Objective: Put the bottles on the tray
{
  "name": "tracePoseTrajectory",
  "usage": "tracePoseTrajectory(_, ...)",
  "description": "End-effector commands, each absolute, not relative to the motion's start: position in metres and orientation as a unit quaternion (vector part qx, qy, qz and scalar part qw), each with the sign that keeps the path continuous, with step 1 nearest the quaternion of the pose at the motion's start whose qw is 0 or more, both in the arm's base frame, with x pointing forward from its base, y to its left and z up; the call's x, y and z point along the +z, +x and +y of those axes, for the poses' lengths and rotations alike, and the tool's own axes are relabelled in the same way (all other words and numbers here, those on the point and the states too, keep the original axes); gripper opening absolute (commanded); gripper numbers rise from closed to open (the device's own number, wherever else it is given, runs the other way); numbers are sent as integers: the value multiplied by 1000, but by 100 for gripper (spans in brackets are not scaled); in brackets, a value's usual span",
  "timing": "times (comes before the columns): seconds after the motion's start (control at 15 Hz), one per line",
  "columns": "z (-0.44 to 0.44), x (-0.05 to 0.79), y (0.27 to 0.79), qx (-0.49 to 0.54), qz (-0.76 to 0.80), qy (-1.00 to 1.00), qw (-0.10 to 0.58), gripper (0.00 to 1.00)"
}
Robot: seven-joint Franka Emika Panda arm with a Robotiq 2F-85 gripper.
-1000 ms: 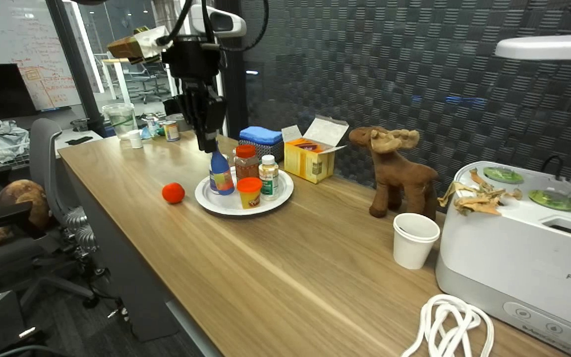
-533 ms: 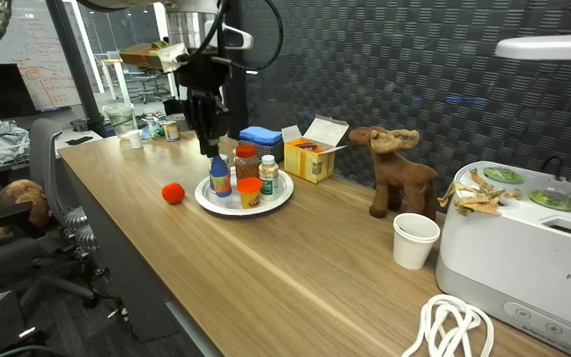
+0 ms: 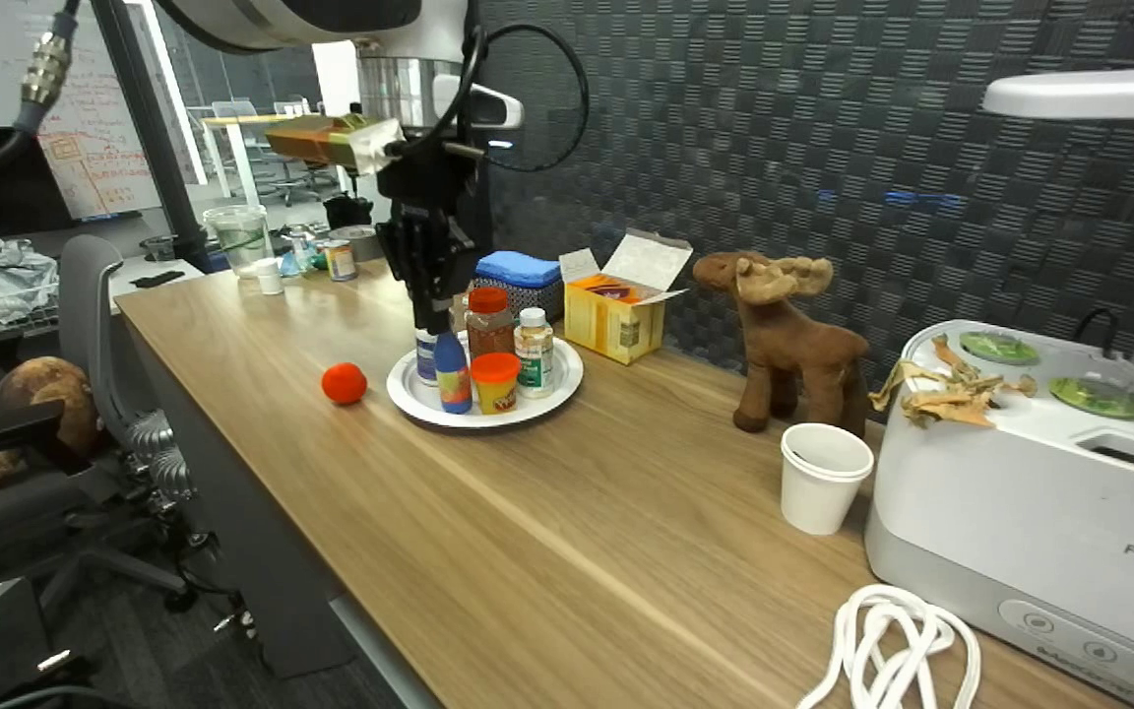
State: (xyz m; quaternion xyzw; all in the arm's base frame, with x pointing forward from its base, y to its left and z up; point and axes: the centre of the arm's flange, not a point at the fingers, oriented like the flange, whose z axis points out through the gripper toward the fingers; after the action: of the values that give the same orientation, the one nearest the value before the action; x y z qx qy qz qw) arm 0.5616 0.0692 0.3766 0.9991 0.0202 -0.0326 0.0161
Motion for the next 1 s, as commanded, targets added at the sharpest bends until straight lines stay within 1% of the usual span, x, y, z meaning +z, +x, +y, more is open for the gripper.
tracePoseTrajectory(0.0,66,371,580,-19,28,999,21,10)
tracePoseTrajectory(0.93,66,379,587,16,28,999,26,10)
